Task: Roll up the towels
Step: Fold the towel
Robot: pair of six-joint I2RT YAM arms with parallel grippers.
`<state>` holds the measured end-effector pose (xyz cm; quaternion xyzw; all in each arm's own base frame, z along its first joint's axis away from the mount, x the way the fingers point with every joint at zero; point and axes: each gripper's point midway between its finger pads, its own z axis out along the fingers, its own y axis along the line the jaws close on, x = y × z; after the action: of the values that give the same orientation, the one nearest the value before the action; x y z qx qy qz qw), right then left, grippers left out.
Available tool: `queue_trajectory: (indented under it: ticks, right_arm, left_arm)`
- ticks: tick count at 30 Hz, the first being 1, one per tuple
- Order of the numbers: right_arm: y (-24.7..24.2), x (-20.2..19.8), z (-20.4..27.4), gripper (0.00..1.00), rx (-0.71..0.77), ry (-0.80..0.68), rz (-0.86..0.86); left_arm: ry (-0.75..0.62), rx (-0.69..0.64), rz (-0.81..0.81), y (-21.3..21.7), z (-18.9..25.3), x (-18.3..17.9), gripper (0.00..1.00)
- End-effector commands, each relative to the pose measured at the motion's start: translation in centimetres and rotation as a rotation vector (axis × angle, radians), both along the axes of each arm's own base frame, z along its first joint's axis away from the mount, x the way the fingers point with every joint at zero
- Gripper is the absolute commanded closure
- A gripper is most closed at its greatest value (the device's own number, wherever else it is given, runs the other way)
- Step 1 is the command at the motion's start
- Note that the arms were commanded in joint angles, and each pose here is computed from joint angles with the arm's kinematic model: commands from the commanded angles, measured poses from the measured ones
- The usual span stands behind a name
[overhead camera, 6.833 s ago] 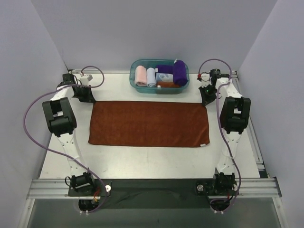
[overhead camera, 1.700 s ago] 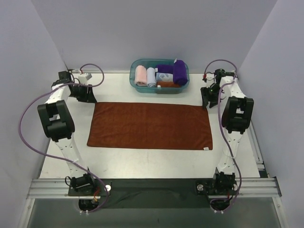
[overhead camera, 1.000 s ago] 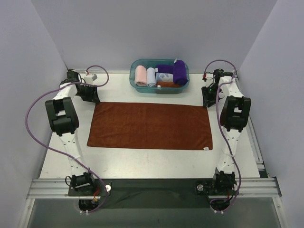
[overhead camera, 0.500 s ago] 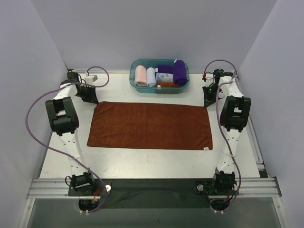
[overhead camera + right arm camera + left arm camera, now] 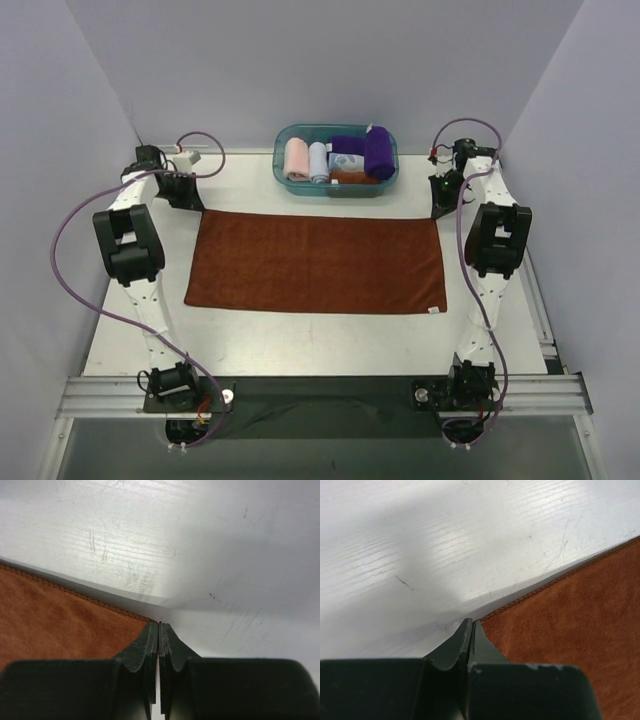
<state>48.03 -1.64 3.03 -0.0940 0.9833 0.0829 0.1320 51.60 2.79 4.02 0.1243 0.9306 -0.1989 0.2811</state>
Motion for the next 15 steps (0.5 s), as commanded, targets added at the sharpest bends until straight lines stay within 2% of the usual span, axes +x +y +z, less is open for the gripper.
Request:
queue_trajectory:
  ticks: [1,10,15]
  right_arm:
    - [-0.5,-0.3,5.1,1.0,-0.002,-0.066,0.004]
    - [-0.9,-1.7,6.9,1.0,-0.005,-0.075,0.022]
    - [-0.9,-4.2,7.4,1.0,0.004,-0.035,0.042]
  left_arm:
    - [-0.116,-0.018,0.011,1.0,5.5,1.2,1.0]
    - [-0.113,-0.054,-0.046,0.9,7.3,-1.9,1.0]
    - [-0.092,-0.108,-0.07,1.4,8.5,-4.9,1.0]
